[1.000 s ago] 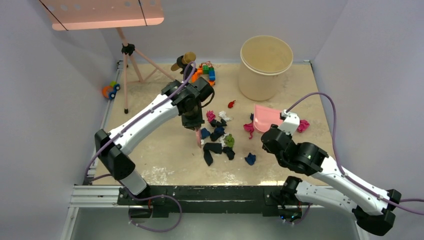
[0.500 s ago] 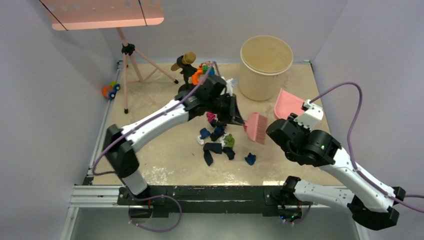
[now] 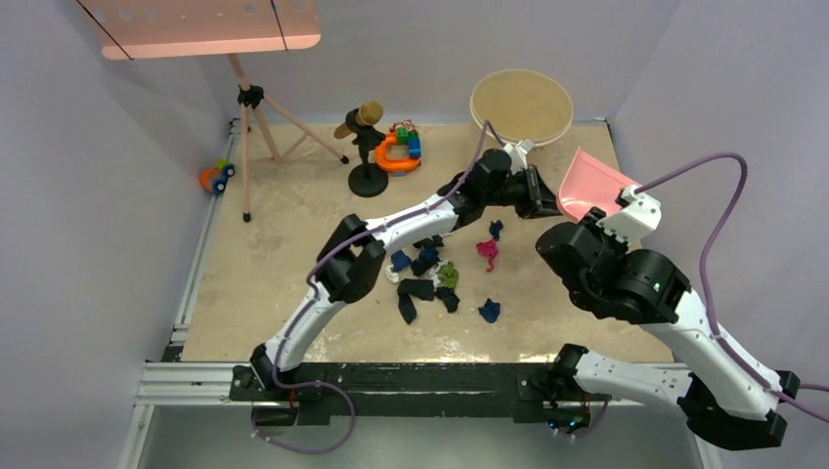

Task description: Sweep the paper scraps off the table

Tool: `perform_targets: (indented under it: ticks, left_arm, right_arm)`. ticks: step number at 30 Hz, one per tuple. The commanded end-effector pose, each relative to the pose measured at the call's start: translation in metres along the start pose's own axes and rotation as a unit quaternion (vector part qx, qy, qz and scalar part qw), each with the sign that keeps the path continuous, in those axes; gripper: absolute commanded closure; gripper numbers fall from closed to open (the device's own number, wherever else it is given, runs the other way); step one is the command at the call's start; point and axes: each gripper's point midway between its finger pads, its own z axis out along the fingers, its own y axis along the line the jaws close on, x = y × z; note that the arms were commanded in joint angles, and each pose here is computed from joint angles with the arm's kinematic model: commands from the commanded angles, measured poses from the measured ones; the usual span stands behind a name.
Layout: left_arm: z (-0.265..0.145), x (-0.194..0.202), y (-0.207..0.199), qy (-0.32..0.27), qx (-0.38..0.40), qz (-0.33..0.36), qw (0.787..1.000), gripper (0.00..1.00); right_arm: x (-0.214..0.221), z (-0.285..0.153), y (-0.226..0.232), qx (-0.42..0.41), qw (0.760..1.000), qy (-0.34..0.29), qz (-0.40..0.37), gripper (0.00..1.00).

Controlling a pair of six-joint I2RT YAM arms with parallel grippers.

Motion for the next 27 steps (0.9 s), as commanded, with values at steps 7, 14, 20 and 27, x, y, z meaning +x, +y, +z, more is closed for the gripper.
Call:
perform_targets:
  ticks: [7,14,20,27]
  left_arm:
    - [0.052,-0.027,0.022,-0.110,-0.075,-0.028,0.991,1.00]
    - [0.022,-0.007,0.094,-0.097,-0.237,-0.066,0.964,1.00]
    - [-0.042,-0.007,0.114,-0.111,-0.361,-0.053,0.925,1.00]
    - [-0.138,-0.016,0.072,-0.172,-0.410,0.011,0.896,1.00]
  right_arm:
    - [-0.021,0.003,0.006,0.003,0.999,-0.046,0.025,1.00]
    - [-0.013,0.006,0.010,0.000,0.999,-0.034,0.026,1.00]
    - [-0.002,0.006,0.008,-0.001,0.999,-0.015,0.029,1.00]
    - [0.006,0.007,0.001,0.006,1.000,-0.005,0.030,1.00]
